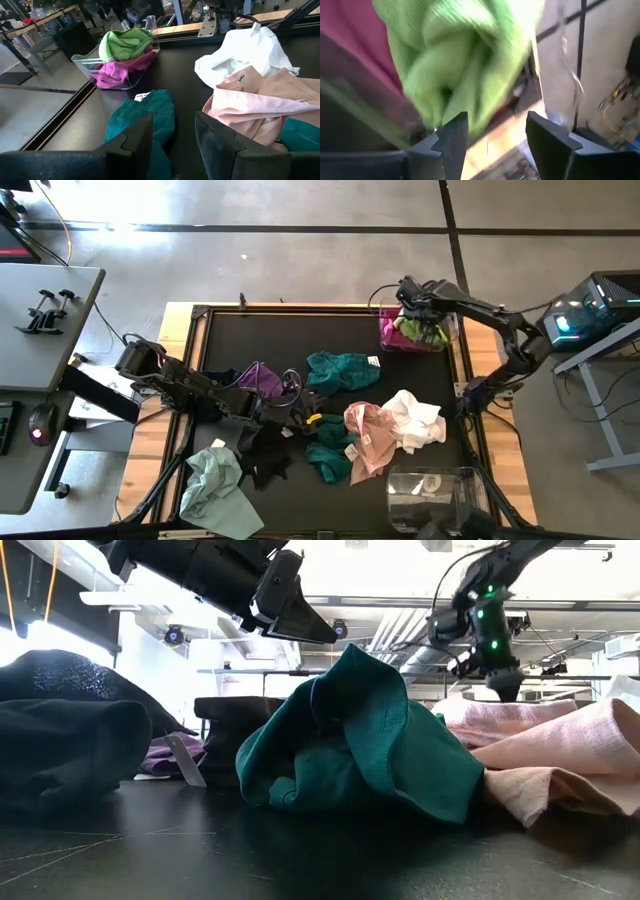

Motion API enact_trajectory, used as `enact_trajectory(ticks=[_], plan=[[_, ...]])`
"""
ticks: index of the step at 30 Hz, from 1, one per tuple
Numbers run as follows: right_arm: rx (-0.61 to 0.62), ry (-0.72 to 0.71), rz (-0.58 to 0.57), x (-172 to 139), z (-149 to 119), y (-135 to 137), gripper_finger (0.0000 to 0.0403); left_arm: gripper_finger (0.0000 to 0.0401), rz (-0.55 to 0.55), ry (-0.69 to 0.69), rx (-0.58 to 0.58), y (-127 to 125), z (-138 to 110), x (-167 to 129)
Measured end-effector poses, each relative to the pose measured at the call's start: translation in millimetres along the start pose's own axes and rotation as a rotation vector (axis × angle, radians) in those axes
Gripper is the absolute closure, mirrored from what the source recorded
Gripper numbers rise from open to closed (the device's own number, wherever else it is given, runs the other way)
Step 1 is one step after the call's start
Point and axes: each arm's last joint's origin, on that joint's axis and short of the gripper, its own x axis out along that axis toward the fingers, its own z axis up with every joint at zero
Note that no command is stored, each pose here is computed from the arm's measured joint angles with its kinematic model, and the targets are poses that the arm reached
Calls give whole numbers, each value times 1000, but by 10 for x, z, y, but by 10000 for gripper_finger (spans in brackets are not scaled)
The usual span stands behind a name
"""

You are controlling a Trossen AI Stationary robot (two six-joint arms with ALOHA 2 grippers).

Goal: Sort towels by color in basket
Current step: Put the light green towel into the top transparent bin

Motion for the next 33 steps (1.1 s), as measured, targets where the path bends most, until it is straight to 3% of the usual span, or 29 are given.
enact_trajectory(ticks=[4,7,10,13,21,27,33], plan=[[75,-37,-11,-193,-111,-73,211,268,0,0,-1,0,0,0],[129,-203,41,-271,-119,-123,218,268,0,0,-1,0,0,0],[188,-400,168,-255,-79,-178,245,268,0,0,-1,0,0,0],[314,-476,168,-139,-15,-205,288,268,0,0,-1,0,0,0],[286,-363,235,464,130,93,395,268,0,-2,-3,0,2,0],[263,-269,235,720,174,159,381,268,0,-5,-6,0,6,0],[262,-281,229,690,193,123,350,268,0,-5,-6,0,6,0]])
